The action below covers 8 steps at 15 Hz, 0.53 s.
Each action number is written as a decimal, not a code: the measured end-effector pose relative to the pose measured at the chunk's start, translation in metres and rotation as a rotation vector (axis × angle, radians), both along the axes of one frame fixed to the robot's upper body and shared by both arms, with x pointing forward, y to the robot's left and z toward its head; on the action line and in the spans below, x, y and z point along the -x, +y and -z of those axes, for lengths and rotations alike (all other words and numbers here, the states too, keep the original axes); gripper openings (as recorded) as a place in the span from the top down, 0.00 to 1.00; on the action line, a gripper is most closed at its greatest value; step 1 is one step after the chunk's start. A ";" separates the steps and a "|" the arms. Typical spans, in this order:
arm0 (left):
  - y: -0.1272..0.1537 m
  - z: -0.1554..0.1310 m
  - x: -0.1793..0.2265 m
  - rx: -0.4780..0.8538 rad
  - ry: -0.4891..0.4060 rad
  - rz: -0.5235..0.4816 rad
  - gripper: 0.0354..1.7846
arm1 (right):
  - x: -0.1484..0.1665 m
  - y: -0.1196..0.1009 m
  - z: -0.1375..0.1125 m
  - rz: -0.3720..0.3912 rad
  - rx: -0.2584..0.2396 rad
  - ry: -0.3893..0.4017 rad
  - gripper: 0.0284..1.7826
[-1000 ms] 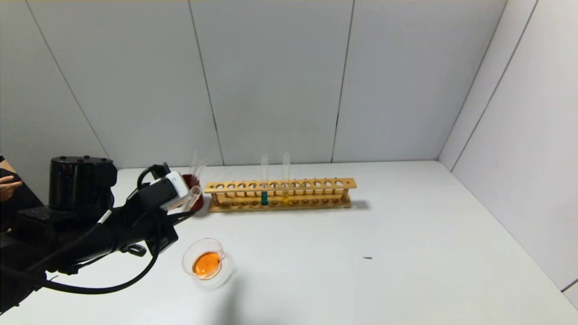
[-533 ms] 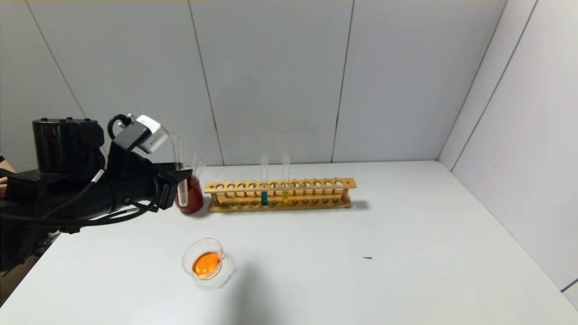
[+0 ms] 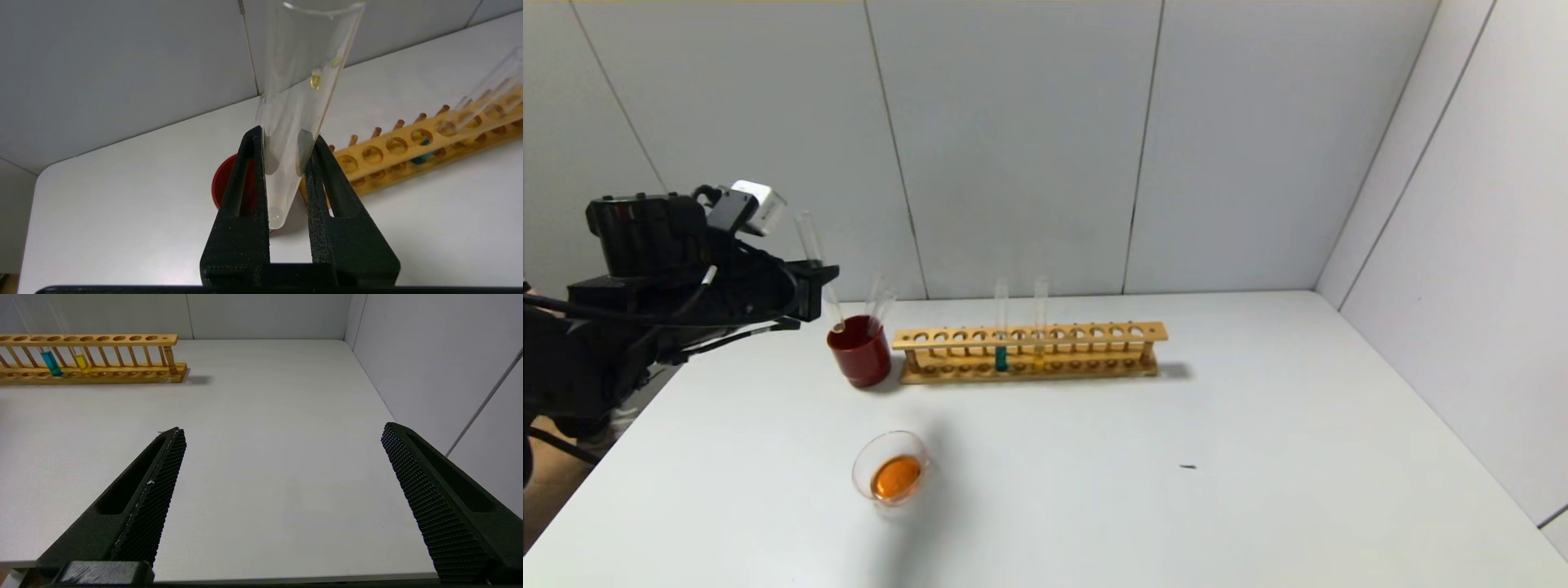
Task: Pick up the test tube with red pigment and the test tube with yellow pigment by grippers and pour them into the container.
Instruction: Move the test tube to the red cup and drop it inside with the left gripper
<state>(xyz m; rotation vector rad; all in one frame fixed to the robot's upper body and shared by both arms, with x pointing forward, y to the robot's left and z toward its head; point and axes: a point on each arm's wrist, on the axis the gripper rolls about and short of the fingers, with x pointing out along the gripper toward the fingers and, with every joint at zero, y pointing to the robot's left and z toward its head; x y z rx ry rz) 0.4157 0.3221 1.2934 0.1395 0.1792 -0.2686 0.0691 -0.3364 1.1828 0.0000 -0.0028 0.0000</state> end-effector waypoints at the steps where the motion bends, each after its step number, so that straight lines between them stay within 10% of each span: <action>1: 0.002 0.005 -0.009 0.011 0.002 -0.002 0.84 | 0.000 0.000 0.000 0.000 0.000 0.000 0.02; 8: 0.014 0.051 -0.059 0.035 0.013 -0.036 0.84 | 0.000 0.000 0.000 0.000 0.000 0.000 0.02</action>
